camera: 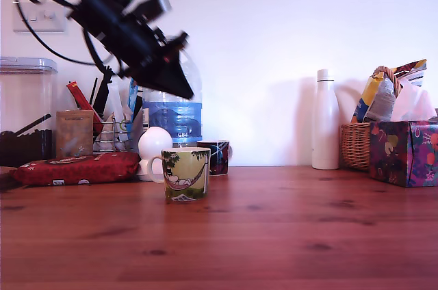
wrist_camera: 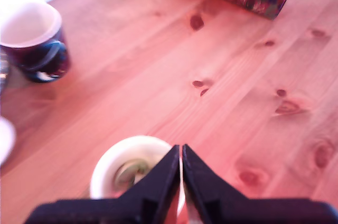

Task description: Pick up the coffee capsules from the table one by one and drop them inside the nearest coffee cup

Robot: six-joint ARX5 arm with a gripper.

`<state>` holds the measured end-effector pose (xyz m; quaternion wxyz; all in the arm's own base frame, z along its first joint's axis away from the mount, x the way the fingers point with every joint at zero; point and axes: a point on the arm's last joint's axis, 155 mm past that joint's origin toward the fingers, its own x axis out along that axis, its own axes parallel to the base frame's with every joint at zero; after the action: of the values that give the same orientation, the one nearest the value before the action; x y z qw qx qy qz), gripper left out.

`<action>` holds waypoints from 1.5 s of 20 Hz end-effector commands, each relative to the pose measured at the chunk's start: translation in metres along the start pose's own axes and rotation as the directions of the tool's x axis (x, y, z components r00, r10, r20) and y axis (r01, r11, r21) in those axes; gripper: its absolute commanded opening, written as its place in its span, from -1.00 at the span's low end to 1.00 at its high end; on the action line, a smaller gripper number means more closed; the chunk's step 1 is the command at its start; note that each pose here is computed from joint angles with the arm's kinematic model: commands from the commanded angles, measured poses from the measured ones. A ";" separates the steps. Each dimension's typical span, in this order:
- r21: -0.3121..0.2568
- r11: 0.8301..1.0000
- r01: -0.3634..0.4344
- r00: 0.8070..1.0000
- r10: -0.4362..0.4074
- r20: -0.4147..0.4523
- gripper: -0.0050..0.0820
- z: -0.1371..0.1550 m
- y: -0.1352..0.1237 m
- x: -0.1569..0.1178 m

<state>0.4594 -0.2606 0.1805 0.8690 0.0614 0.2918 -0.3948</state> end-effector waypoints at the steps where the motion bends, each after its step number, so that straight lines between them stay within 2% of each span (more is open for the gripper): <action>1: -0.008 1.000 -0.014 1.000 0.014 -0.002 -0.93 -0.014 0.005 -0.011; 5: -0.076 0.994 -0.080 0.995 0.084 0.048 -0.93 -0.032 0.018 -0.044; 11: -0.179 0.965 -0.194 0.972 0.214 0.100 -0.93 -0.075 0.037 -0.094; 15: -0.286 0.925 -0.251 0.948 0.294 0.118 -0.93 -0.112 0.051 -0.120; 20: -0.366 0.880 -0.303 0.918 0.373 0.136 -0.93 -0.157 0.046 -0.146; 23: -0.393 0.859 -0.328 0.896 0.414 0.159 -0.93 -0.176 0.035 -0.161; 28: -0.400 0.842 -0.363 0.860 0.468 0.205 -0.93 -0.186 0.019 -0.188; 30: -0.395 0.842 -0.367 0.851 0.475 0.224 -0.93 -0.183 0.013 -0.199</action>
<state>0.2858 -0.0620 0.1464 0.9685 -0.0842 0.1862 -0.1424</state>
